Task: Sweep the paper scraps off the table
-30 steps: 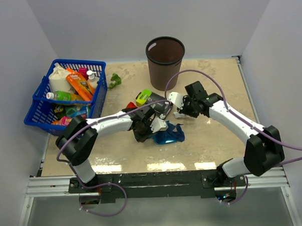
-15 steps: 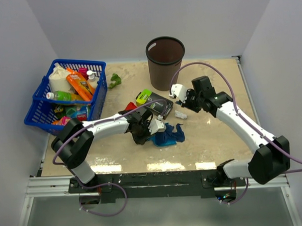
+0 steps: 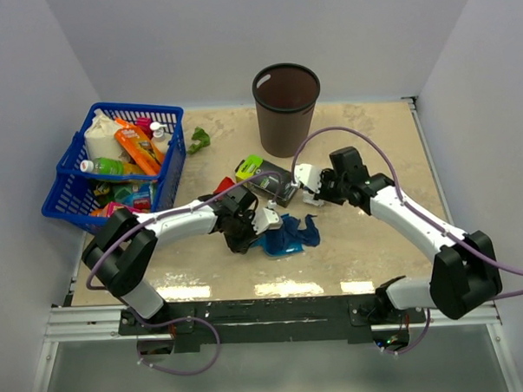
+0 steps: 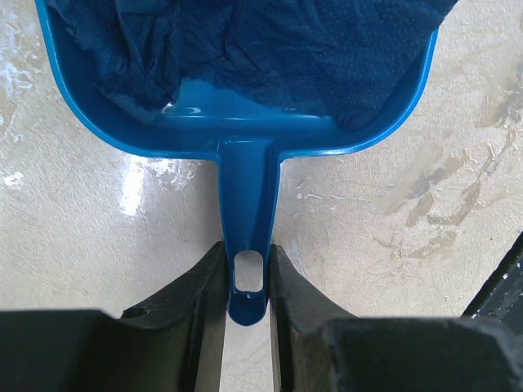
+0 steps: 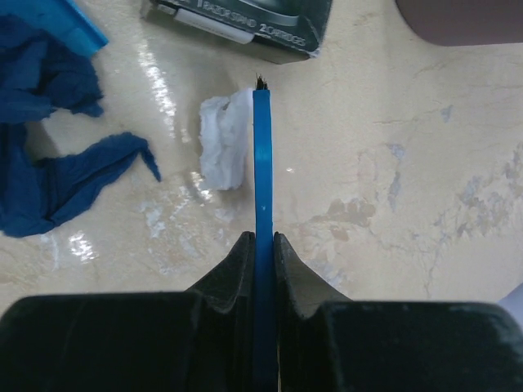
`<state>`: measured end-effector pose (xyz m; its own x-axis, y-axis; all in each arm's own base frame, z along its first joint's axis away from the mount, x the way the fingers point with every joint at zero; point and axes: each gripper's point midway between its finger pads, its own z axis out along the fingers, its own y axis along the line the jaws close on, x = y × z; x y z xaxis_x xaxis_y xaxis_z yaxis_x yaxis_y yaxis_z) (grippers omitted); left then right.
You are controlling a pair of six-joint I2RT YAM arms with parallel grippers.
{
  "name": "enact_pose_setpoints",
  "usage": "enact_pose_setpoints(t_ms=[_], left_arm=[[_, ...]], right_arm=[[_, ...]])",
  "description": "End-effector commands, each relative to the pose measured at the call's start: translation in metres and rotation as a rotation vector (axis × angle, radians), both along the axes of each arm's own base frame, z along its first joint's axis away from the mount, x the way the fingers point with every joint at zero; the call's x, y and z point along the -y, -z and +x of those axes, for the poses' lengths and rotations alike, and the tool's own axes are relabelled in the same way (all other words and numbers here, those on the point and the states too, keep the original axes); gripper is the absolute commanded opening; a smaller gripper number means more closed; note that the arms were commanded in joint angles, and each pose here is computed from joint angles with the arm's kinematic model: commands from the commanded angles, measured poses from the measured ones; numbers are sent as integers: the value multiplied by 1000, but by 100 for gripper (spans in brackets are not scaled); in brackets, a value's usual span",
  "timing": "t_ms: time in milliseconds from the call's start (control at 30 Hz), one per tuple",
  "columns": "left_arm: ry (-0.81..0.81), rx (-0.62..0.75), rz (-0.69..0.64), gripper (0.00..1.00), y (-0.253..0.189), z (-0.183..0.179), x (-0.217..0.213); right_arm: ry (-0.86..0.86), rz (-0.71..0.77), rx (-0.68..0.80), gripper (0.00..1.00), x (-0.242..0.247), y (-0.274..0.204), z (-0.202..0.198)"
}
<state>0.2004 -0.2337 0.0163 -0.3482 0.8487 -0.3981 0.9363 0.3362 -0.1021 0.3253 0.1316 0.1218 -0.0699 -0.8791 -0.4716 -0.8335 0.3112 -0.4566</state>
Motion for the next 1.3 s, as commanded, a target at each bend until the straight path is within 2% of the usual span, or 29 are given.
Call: enact_pose_setpoints(t_ms=[0, 133, 300, 400, 467, 633, 767, 900, 1100, 1267], left_arm=[[-16, -9, -53, 0, -4, -2, 5], [-21, -14, -51, 0, -2, 2, 9], [-24, -18, -54, 0, -1, 7, 14], [-23, -13, -56, 0, -2, 8, 14], [-19, -13, -55, 0, -2, 6, 13], [-17, -17, -47, 0, -1, 3, 9], [-20, -16, -44, 0, 0, 3, 9], [-17, -16, -38, 0, -1, 3, 8], [-32, -10, -2, 0, 1, 4, 0], [-42, 17, 17, 0, 0, 7, -4]], right_arm=[[-36, 64, -83, 0, -10, 2, -31], [-11, 118, -223, 0, -18, 13, -59], [42, 292, -384, 0, -46, -9, -77], [72, 364, -415, 0, -55, -35, -80], [94, 383, -378, 0, -53, -52, -77], [206, 252, -157, 0, -15, -54, -46], [198, 142, 74, 0, 4, -59, -8], [214, 49, 161, 0, 14, -51, 19], [185, -51, 144, 0, 17, -14, 30], [184, -21, -27, 0, 9, 18, 2]])
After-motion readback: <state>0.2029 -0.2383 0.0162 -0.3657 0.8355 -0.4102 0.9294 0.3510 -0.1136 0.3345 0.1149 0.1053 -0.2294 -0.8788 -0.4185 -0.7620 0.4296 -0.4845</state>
